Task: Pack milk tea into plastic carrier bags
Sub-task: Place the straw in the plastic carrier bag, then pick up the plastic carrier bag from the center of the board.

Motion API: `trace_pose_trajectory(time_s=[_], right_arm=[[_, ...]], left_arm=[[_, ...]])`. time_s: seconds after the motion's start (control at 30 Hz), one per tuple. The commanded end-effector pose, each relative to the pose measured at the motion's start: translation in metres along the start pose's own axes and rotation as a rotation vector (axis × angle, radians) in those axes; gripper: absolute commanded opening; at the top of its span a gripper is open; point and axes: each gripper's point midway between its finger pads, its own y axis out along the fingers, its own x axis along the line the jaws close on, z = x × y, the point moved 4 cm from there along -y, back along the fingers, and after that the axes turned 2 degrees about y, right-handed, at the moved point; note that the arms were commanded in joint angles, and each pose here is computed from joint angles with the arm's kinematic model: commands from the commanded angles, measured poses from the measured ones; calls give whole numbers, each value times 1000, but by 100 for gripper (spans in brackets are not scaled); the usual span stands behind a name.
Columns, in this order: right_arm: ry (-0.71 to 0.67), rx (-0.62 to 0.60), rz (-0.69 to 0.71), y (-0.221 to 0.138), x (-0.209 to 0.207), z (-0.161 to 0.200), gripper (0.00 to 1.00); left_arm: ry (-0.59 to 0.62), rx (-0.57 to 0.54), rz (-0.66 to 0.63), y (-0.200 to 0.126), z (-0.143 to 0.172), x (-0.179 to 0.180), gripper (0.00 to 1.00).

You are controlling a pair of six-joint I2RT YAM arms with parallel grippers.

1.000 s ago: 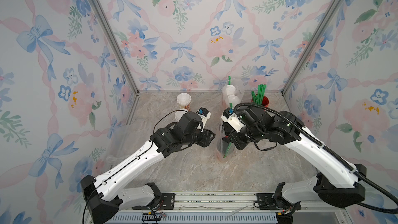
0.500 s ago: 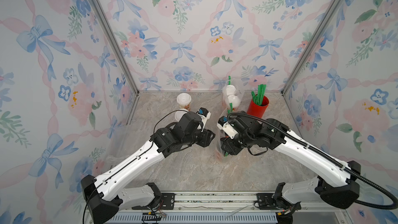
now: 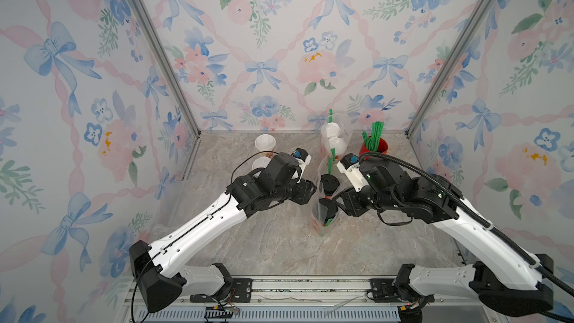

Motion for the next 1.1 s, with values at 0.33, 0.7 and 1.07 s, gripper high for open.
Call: trace_pose_trajectory(time_s=[0.33,0.7,1.07], right_arm=[[360,-48,77,19,-47,-19,71],[360,80,37,67,-45,-20,62],[342,100,58,67,-45,-23,9]], left_arm=[[61,18,20,30,-26,-13,66],[78,80,28,54,-18,-13,56],[85,59,17,50,-23,-13,16]])
